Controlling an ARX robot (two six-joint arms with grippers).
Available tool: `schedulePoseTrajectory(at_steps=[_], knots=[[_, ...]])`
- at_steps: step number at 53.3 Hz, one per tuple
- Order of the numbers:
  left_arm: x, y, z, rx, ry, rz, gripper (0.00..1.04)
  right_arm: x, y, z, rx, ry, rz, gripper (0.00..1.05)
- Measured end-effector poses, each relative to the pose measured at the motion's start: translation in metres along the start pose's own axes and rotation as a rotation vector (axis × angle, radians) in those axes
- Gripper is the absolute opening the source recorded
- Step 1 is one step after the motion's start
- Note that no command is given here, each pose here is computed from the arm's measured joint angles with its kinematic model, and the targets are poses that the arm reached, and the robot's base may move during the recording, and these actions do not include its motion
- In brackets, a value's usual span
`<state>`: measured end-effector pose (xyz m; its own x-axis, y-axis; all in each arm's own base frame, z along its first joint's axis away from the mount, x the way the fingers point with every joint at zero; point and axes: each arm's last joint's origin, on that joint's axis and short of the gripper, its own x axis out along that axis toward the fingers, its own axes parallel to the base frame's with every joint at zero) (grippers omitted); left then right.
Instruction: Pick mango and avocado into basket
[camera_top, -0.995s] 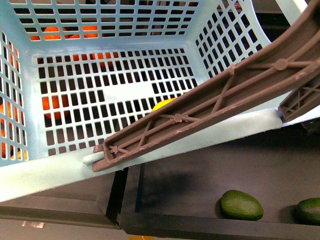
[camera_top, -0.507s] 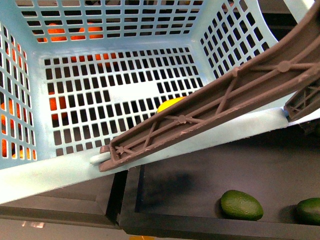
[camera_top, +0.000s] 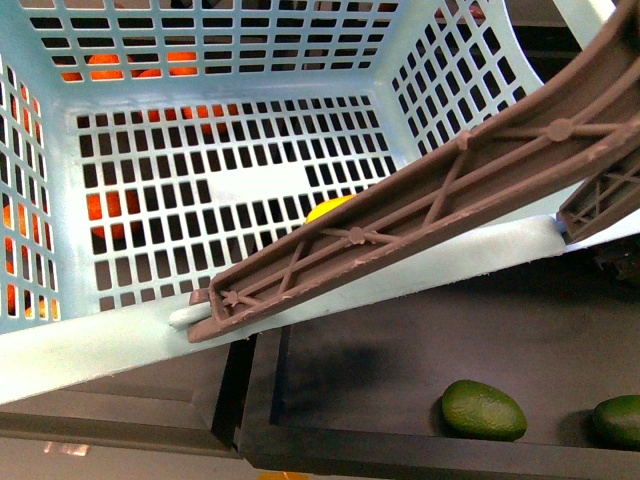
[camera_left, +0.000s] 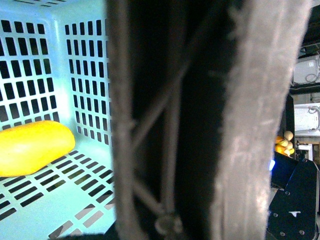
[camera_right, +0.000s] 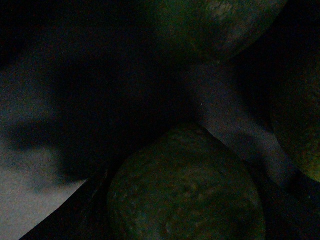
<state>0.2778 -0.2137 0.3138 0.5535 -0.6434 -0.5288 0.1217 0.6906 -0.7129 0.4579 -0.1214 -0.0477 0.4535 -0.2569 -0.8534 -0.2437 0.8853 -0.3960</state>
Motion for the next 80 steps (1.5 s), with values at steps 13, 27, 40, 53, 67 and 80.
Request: schedulePoseTrajectory(at_steps=[13,27,40,53,67,80], knots=[[0.0,0.0,0.0,0.0,0.001,-0.001,0.13,-0.014,0.0,-0.002,0.037,-0.036,0.016,0.64],[0.0,0.0,0.0,0.0,0.0,0.0,0.13,-0.067,-0.018,0.004,0.105,-0.191,0.025,0.64],[0.0,0.0,0.0,0.0,0.0,0.0,0.13,-0.173,-0.035,-0.012,0.251,-0.442,0.082,0.64],[0.0,0.0,0.0,0.0,0.001,0.0,0.13,-0.291,-0.025,-0.028,0.361,-0.729,0.185,0.64],[0.0,0.0,0.0,0.0,0.0,0.0,0.13,-0.374,0.012,-0.014,0.408,-0.953,0.282,0.64],[0.0,0.0,0.0,0.0,0.001,-0.001,0.13,-0.397,0.075,0.01,0.346,-1.003,0.424,0.64]])
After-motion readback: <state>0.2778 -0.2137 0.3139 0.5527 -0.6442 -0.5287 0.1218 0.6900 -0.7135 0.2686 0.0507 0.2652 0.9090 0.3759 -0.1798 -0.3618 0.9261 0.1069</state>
